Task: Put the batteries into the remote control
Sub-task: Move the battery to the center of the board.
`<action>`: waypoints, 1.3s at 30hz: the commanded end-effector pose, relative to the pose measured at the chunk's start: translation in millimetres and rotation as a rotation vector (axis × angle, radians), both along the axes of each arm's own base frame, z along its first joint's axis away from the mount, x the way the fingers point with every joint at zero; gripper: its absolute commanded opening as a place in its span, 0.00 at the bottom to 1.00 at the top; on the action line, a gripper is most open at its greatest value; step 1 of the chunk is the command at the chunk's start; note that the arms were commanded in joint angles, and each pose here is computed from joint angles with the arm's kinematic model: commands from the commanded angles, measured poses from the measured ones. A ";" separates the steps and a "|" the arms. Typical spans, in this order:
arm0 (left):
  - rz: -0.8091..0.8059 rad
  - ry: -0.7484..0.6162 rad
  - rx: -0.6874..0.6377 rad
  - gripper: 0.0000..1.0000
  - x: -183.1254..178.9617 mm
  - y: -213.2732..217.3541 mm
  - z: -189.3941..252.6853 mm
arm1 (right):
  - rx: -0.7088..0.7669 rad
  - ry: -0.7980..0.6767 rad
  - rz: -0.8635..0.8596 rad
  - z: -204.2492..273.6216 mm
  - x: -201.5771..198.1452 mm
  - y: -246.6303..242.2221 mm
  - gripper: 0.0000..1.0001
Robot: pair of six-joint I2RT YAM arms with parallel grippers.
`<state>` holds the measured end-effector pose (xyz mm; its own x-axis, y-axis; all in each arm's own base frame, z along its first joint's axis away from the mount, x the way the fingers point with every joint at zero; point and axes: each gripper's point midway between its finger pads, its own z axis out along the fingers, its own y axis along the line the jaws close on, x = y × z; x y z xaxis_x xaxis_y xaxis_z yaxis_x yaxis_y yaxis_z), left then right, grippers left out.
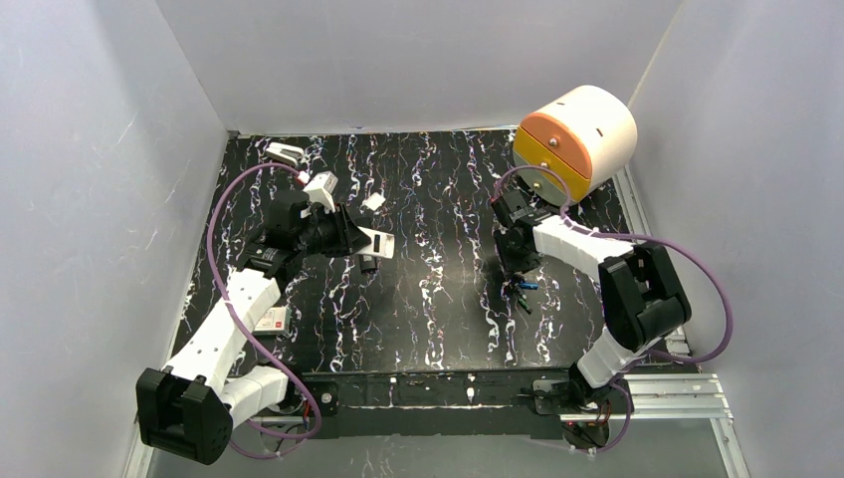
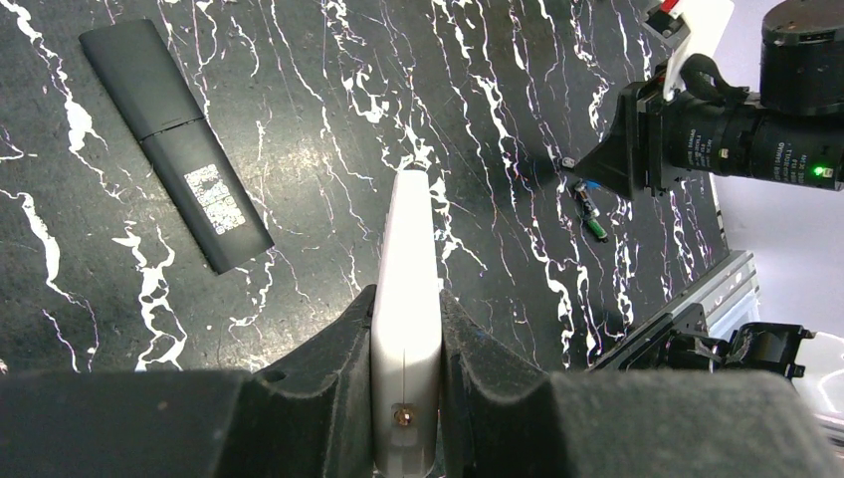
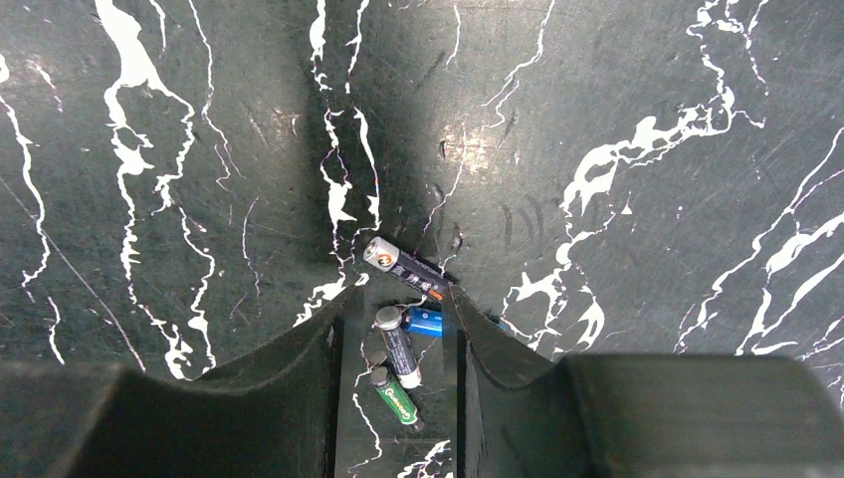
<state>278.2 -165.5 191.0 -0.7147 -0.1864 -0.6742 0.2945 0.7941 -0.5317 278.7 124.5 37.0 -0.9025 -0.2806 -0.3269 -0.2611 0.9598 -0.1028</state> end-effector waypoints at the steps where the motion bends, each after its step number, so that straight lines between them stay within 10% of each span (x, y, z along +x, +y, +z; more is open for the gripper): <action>1: -0.011 -0.033 0.006 0.00 2.8 -0.3 8.9 | -0.009 -0.019 0.009 1.1 10.0 1.0 0.43; 16: -0.007 -0.035 0.013 0.00 2.8 1.0 10.5 | -0.050 -0.045 0.029 -8.7 29.9 1.5 0.36; 23: -0.003 -0.035 0.018 0.00 1.6 2.4 10.4 | -0.005 -0.040 0.025 -12.6 38.0 13.9 0.16; 31: 0.011 -0.038 0.000 0.00 1.2 2.2 11.0 | 0.233 -0.043 -0.089 -0.1 43.8 64.5 0.16; 39: 0.015 -0.033 -0.005 0.00 -0.5 2.3 9.8 | 0.147 -0.056 -0.187 -14.1 25.1 78.1 0.19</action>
